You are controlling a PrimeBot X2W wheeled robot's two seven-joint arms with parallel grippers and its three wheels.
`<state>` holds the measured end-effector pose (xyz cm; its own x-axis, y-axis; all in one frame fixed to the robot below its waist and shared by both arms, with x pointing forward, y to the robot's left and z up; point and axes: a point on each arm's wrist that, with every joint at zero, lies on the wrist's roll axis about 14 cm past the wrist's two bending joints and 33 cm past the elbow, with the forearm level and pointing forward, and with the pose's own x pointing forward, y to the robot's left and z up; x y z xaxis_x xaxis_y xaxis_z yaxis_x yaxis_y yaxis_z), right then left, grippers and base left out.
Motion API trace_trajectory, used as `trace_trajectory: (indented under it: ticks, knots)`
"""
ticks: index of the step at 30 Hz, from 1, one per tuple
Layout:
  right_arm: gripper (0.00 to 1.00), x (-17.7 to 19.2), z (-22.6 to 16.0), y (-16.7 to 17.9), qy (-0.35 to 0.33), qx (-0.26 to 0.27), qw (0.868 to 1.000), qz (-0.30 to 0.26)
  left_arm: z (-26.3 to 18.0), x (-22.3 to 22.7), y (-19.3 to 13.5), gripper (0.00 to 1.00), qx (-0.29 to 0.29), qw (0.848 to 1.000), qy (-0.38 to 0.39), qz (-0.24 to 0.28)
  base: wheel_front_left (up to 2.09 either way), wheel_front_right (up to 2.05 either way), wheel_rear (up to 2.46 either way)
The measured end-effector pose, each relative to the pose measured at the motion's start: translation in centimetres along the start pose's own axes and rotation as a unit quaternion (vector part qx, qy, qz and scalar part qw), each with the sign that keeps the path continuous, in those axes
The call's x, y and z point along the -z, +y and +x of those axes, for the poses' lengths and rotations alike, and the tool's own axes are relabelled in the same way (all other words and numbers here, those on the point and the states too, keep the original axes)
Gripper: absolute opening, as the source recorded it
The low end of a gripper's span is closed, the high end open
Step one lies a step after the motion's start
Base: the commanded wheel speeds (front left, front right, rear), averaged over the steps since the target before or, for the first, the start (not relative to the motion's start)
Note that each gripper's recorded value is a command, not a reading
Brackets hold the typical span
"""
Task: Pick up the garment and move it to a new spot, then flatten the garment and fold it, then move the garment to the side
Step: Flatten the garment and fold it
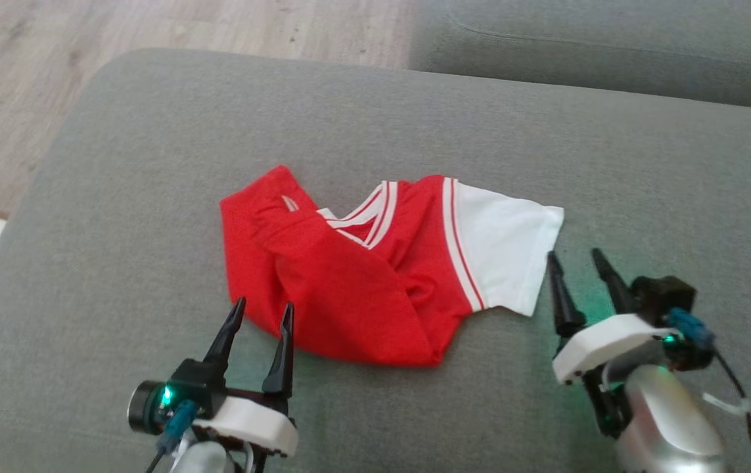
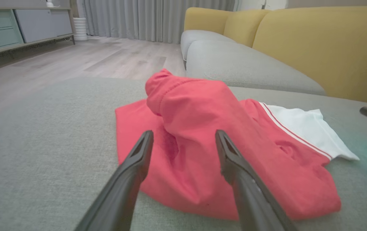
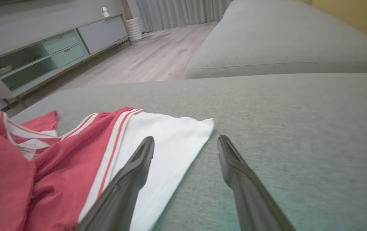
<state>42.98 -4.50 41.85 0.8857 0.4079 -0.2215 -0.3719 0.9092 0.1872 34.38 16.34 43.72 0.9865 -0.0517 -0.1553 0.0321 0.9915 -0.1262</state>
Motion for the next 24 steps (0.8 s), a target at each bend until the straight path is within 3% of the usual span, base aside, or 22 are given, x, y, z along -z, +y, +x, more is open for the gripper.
trace_trajectory:
  ticks: [6, 12, 18, 24]
  knots:
    - [1.0, -0.7, 3.9, 4.7, 0.031, -0.08, 0.994, -0.064, -0.6, -0.8, 0.7, 1.0, -0.018, 1.0, -0.014, -0.009, 0.0, 0.0, 0.0]
    - [1.0, -3.0, 9.1, 7.7, 0.067, -0.131, 0.975, -0.164, -0.3, -2.3, 1.2, 1.0, -0.03, 0.999, -0.034, -0.019, 0.0, 0.0, 0.0]
    - [1.0, 0.6, 11.2, 8.3, 0.165, -0.154, 0.946, -0.232, -0.5, -2.4, 2.0, 1.0, -0.047, 0.998, -0.031, -0.026, 0.0, 0.0, 0.0]
    - [1.0, 3.6, 12.0, 10.0, 0.217, -0.186, 0.924, -0.254, -1.0, -1.6, 2.7, 1.0, -0.068, 0.997, -0.017, -0.034, 0.0, 0.0, 0.0]
